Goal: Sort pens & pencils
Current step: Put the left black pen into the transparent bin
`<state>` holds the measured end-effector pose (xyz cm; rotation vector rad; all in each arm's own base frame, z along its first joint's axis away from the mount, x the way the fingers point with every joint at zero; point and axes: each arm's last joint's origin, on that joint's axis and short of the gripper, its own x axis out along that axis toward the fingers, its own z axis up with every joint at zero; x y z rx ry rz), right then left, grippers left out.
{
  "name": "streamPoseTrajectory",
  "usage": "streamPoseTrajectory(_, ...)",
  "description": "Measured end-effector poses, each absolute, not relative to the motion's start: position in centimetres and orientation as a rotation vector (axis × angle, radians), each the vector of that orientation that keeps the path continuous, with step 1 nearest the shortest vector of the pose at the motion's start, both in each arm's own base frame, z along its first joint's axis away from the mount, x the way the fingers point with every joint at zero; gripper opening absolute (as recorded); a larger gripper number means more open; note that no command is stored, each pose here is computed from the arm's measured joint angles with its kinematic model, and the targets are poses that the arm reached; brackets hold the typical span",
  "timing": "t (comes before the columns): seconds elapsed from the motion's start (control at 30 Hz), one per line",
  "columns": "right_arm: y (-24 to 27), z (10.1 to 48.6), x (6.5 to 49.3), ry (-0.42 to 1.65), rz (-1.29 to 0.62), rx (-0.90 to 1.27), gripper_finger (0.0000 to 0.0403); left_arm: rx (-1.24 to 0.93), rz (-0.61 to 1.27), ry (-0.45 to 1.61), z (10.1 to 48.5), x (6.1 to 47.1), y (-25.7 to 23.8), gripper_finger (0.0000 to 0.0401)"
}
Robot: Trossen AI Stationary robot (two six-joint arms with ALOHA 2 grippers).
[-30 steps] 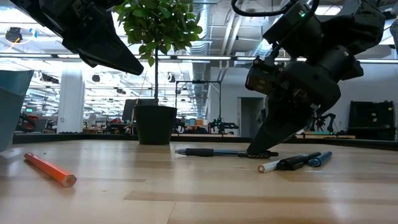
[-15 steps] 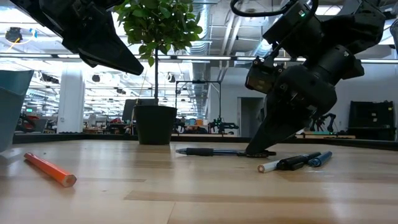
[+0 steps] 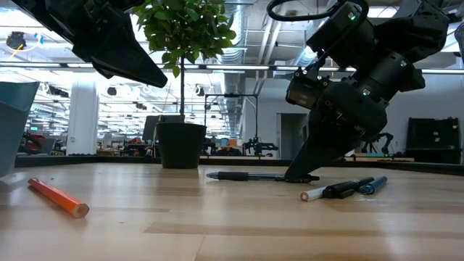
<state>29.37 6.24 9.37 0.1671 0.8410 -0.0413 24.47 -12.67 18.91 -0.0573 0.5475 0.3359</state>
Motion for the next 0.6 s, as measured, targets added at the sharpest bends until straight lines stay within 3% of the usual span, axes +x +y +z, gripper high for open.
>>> streamPoseTrajectory(0.6,6.17,9.28,29.28,0.848,-0.061,0.158,0.0095,-0.057,0.336,0.548,18.91,24.47,-12.67,0.0041)
